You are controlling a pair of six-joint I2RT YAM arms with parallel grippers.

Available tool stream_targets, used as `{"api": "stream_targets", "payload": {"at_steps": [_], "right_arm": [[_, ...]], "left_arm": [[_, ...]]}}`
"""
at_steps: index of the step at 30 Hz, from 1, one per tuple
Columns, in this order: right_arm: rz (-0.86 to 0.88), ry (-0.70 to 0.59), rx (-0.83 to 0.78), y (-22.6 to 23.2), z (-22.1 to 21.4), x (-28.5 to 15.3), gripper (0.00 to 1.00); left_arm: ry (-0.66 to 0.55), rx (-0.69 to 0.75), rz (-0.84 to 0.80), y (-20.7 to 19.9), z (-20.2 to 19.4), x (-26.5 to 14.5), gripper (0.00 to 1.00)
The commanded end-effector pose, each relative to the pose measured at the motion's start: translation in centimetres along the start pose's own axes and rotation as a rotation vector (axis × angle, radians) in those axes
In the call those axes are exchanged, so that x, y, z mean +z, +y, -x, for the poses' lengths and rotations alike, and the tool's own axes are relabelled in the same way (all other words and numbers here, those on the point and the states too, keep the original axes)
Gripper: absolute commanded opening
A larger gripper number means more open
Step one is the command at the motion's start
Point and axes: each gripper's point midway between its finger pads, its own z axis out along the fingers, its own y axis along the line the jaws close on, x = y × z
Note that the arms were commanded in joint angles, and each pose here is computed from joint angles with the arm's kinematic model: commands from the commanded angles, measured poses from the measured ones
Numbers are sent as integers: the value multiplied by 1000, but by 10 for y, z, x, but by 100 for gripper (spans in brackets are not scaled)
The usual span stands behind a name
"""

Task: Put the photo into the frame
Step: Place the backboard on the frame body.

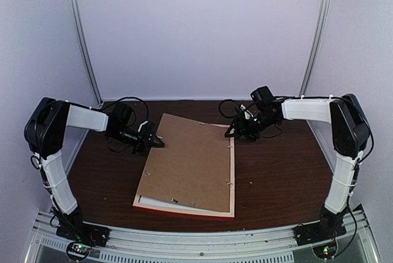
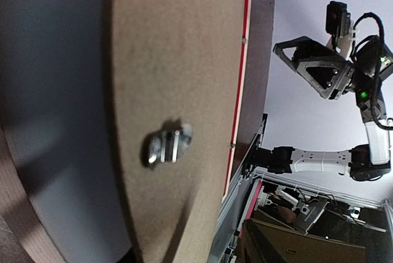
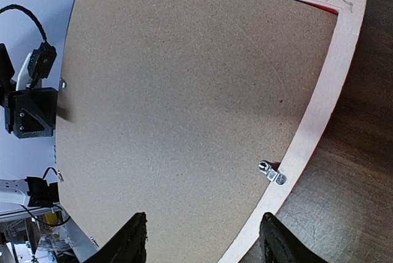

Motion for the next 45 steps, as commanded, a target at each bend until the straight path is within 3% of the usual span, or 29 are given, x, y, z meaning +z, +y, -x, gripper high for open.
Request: {"api": "stream_targets", "payload": {"at_steps": [1, 13, 45], "right_arm": [[-89, 23, -61, -8, 2, 7, 62], [-279, 89, -234, -21, 5, 18, 62], [-323, 176, -330, -27, 3, 50, 62]], "left_arm": [[15, 29, 40, 2, 1, 5, 45], [24, 16, 135, 22, 1, 11, 48], [63, 31, 174, 28, -2, 20, 48]]}}
